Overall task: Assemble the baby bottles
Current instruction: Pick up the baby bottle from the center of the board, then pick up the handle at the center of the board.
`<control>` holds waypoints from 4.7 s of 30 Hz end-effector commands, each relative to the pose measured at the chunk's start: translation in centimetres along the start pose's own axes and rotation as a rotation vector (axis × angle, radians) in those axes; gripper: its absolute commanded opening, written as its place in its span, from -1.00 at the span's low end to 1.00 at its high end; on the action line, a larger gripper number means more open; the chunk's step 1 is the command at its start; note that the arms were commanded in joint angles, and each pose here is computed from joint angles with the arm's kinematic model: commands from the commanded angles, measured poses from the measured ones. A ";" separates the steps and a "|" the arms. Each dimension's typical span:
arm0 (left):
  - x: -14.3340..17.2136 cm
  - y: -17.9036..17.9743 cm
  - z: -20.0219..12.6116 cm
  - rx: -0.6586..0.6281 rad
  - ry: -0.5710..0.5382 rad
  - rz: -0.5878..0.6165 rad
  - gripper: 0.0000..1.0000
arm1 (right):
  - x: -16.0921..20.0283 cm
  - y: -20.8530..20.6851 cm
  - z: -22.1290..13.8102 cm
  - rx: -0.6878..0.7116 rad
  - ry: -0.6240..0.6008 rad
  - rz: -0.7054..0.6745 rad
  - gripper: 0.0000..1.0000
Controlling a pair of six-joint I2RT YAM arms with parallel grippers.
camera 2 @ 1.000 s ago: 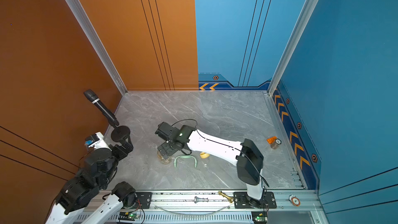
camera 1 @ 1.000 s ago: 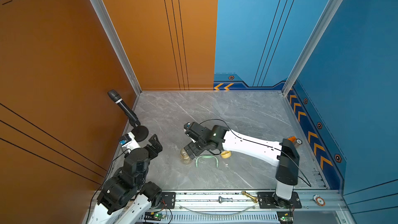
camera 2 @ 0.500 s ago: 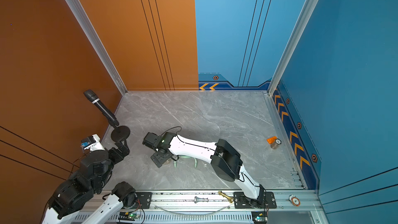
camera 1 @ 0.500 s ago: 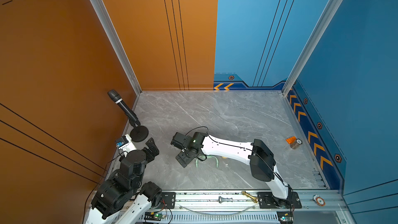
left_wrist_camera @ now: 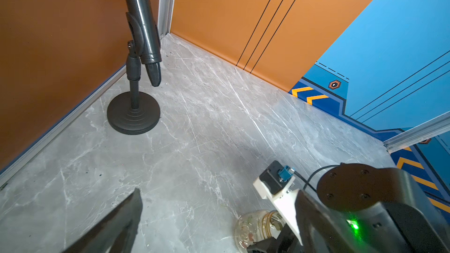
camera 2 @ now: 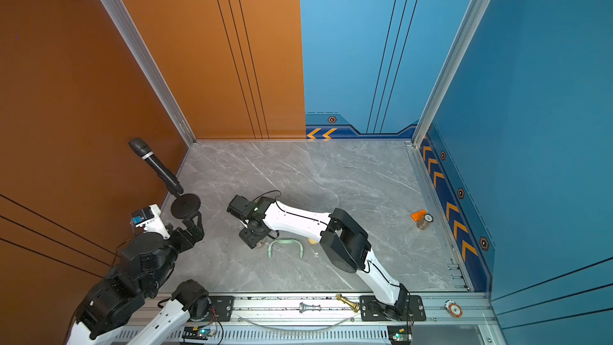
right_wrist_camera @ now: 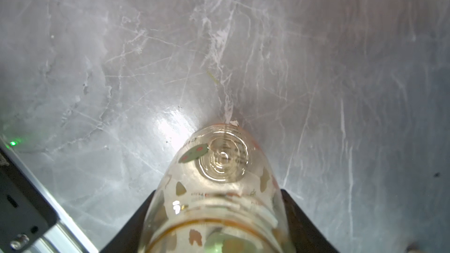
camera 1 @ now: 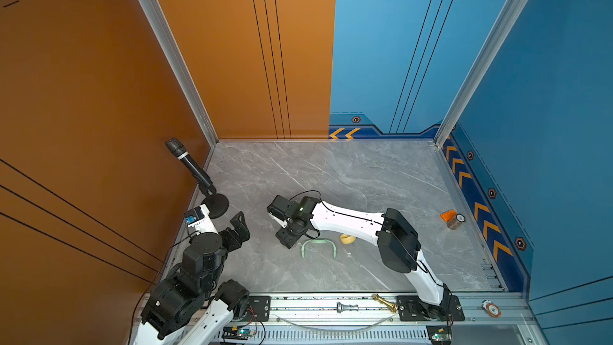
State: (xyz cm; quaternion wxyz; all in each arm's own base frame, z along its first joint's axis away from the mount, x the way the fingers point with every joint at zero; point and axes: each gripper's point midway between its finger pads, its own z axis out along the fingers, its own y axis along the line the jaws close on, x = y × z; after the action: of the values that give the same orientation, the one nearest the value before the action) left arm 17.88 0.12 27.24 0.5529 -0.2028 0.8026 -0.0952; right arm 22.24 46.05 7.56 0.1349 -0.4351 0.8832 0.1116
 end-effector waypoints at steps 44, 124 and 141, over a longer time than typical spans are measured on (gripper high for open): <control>3.7 -28.8 3.3 1.210 -0.558 0.463 0.96 | 1.0 -9.0 -27.2 -0.350 -0.255 0.140 -0.08; 0.4 -21.6 -2.9 1.164 -0.618 0.341 -0.28 | 11.9 -6.9 -6.9 -0.083 -0.050 0.484 0.20; 0.0 -20.0 -4.1 1.102 -0.644 0.379 -0.28 | 16.0 -7.8 -1.7 0.011 0.102 0.470 -0.04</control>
State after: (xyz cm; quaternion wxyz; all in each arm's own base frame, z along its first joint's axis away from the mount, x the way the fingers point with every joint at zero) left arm 18.46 -18.29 36.36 0.7906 0.2366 0.4531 -0.3372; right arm 19.15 30.26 4.42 0.0663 -0.2193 0.9644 0.1319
